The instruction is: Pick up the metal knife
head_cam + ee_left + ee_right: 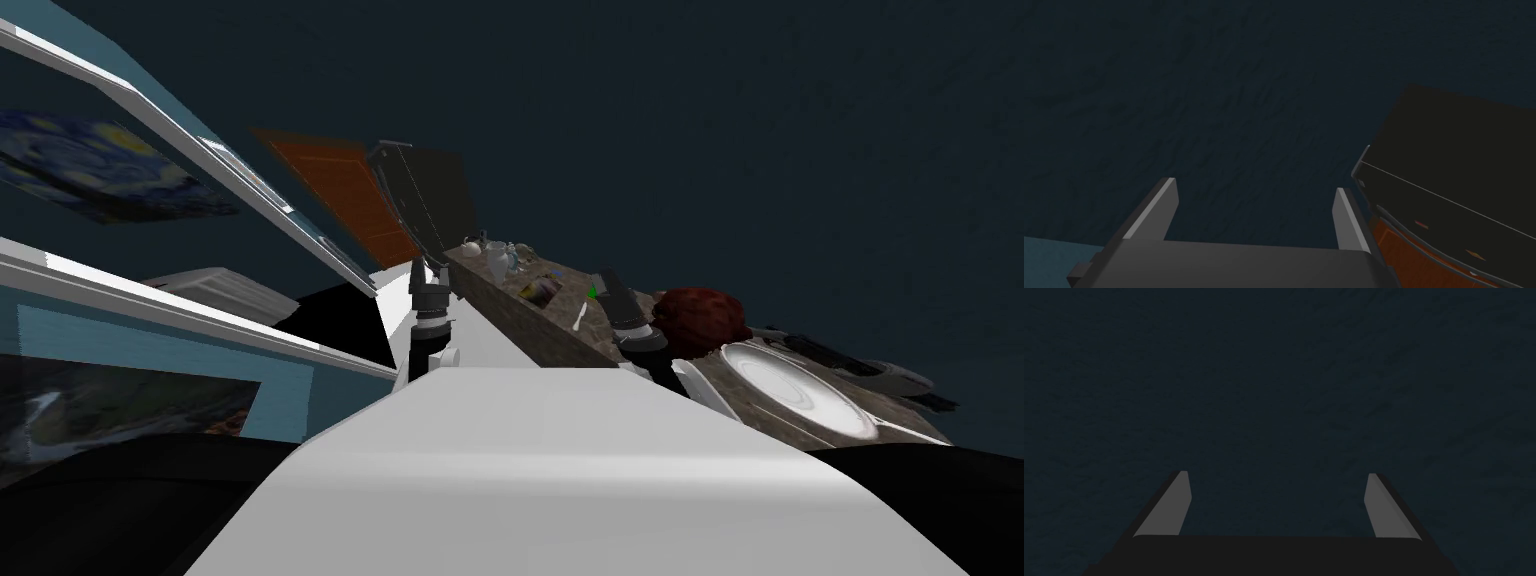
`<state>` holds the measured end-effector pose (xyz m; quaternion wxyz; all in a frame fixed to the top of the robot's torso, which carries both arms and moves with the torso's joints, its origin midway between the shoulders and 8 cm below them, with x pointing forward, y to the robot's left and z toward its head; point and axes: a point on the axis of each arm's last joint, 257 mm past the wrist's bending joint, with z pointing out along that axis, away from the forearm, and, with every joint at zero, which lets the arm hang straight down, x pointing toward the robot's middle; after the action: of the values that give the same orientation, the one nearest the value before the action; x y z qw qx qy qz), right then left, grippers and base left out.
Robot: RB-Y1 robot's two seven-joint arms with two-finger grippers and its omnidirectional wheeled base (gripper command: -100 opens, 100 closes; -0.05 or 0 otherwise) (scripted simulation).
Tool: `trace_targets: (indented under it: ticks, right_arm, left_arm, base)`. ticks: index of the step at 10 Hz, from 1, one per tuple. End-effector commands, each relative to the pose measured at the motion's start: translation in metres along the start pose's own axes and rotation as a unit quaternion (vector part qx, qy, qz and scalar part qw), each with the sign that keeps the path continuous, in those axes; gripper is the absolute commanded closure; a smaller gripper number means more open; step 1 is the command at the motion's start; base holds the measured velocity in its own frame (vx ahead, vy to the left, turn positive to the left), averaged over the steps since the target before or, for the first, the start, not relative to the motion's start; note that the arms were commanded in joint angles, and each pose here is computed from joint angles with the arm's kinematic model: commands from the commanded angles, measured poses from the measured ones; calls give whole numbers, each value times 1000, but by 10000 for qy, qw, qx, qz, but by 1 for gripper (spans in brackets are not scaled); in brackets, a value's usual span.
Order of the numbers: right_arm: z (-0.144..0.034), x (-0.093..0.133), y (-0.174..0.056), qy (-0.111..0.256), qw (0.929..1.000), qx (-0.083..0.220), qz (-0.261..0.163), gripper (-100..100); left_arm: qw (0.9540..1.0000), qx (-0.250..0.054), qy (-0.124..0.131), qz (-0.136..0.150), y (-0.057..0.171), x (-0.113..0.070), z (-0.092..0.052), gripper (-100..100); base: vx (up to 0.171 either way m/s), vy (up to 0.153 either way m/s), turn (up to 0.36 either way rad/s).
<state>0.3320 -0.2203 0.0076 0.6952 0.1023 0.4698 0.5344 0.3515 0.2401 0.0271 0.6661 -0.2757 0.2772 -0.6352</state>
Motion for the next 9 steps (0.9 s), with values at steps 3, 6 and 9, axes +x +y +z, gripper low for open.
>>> trace_targets:
  ticks: [3,6,9]
  right_arm:
    - [-8,14,-9,537,9975,140,-432,-100]
    - [-22,30,-22,1157,9879,326,-983,-100]
    - [-31,42,-29,1648,9769,370,-1311,-100]
  left_arm:
    - [10000,0,0,0,0,0,0,0]
    - [10000,0,0,1,0,0,0,0]
    - [10000,0,0,0,0,0,0,0]
  base:
    - [18,17,133]
    - [21,14,194]
    - [19,10,138]
